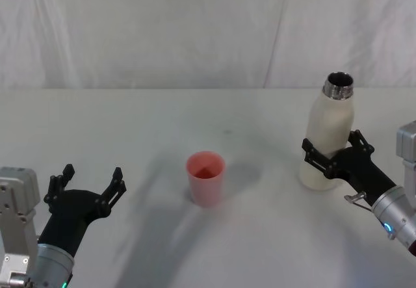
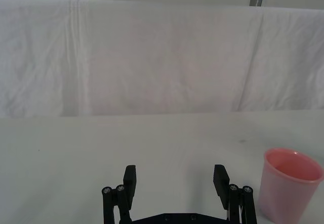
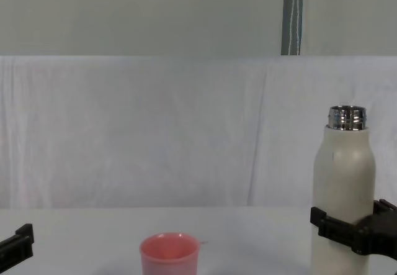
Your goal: Grasp the thermos with one hand and pour water into the cup lid.
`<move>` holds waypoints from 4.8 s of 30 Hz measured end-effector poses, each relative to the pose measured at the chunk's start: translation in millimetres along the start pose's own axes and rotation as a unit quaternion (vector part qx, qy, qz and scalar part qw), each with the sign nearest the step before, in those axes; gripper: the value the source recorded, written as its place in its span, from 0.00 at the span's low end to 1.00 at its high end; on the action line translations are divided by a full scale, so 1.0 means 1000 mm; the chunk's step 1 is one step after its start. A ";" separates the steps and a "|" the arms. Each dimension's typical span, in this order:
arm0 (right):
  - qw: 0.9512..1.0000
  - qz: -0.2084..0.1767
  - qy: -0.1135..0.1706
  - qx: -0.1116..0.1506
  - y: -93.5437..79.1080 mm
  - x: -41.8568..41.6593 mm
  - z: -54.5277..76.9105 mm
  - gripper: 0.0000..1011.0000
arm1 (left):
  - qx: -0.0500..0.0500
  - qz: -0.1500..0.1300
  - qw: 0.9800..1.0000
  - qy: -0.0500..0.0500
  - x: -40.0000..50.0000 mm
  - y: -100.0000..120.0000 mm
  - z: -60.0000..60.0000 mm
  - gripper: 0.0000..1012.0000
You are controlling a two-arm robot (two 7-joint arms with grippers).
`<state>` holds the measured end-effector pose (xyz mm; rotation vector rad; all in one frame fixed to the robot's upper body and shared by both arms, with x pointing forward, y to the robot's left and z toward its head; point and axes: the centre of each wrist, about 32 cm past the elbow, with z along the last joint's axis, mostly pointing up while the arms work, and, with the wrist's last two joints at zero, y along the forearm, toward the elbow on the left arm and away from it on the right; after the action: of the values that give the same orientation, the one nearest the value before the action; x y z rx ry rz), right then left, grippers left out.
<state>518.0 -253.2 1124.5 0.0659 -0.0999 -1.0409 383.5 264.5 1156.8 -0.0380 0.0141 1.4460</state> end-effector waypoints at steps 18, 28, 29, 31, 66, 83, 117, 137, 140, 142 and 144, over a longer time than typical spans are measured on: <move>1.000 -0.006 0.002 -0.006 -0.001 0.0012 -0.005 0.94 | 0.000 0.000 1.000 0.000 0.0000 0.000 0.000 0.99; 1.000 -0.002 0.008 -0.012 0.002 0.0024 -0.003 0.94 | 0.000 0.000 1.000 0.000 0.0000 0.000 0.000 0.99; 1.000 -0.002 0.009 -0.012 0.003 0.0026 -0.003 0.94 | 0.000 0.000 1.000 0.000 0.0000 0.000 0.000 0.99; 1.000 -0.001 0.010 -0.013 0.003 0.0028 -0.003 0.94 | 0.000 0.000 1.000 0.000 0.0000 0.000 0.000 0.99; 1.000 0.002 0.020 -0.007 0.009 0.0033 0.000 0.94 | 0.000 0.000 1.000 0.000 0.0000 0.000 0.000 0.99; 1.000 0.004 0.016 -0.008 0.008 0.0024 0.001 0.94 | 0.000 0.000 1.000 0.000 0.0000 0.000 0.000 0.99; 1.000 0.002 0.018 -0.012 0.007 0.0025 0.001 0.94 | 0.000 0.000 1.000 0.000 0.0000 0.000 0.000 0.99; 1.000 0.001 0.017 -0.011 0.007 0.0026 0.001 0.99 | 0.000 0.000 1.000 0.000 0.0000 0.000 0.000 0.99; 1.000 0.002 0.017 -0.011 0.007 0.0025 0.001 0.99 | 0.000 0.000 1.000 0.000 0.0000 0.000 0.000 0.99; 1.000 0.002 0.017 -0.011 0.007 0.0025 0.001 0.99 | 0.000 0.000 1.000 0.000 0.0000 0.000 0.000 0.99; 1.000 0.002 0.017 -0.011 0.007 0.0025 0.001 0.99 | 0.000 0.000 1.000 0.000 0.0000 0.000 0.000 0.99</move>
<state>525.3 -251.8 1126.0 0.0636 -0.0570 -1.0372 383.5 264.5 1156.8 -0.0380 0.0141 1.4460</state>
